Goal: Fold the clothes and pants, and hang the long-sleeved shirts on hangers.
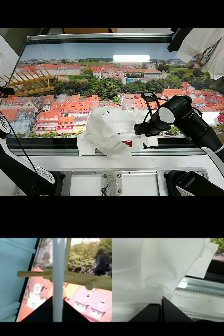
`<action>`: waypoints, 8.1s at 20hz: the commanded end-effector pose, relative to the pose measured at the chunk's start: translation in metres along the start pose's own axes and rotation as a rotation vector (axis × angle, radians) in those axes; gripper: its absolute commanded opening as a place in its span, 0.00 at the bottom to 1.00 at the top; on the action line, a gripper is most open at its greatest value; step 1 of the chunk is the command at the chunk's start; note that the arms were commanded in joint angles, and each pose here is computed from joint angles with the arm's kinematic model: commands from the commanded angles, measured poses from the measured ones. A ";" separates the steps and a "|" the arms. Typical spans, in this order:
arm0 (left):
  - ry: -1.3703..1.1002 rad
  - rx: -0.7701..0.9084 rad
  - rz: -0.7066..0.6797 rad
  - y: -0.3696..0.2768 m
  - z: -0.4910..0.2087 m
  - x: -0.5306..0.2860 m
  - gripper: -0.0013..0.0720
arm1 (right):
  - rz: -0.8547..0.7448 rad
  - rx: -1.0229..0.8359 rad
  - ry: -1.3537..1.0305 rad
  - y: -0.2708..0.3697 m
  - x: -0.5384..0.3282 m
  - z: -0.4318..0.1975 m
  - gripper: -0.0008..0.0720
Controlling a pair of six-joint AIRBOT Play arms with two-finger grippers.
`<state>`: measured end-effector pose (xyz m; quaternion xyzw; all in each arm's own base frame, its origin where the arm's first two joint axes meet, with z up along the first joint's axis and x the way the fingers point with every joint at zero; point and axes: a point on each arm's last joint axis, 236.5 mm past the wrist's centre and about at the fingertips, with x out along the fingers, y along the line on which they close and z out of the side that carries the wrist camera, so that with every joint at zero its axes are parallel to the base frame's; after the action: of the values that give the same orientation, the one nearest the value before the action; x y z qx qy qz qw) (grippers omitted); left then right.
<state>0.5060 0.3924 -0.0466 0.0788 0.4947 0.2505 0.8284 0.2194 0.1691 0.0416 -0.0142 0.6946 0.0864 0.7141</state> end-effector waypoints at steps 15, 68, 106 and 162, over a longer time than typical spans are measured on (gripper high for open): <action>-0.424 -0.111 -0.310 -0.067 0.128 -0.316 0.04 | 0.000 -0.001 0.001 0.000 0.000 0.000 0.04; -0.036 1.510 -1.082 -0.256 -0.299 -0.472 0.04 | 0.000 -0.001 0.001 0.000 0.000 0.000 0.04; -0.126 1.390 -1.161 -0.319 -0.264 -0.446 0.04 | 0.047 -0.029 -0.239 -0.005 -0.086 0.056 0.04; -0.132 1.203 -1.294 -0.369 -0.242 -0.449 0.04 | -0.182 -0.134 -0.407 0.017 -0.136 0.071 0.04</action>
<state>0.2440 -0.1787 0.0372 0.2287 0.4336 -0.5887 0.6427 0.2891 0.2324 0.1811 -0.0590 0.5034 0.1559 0.8478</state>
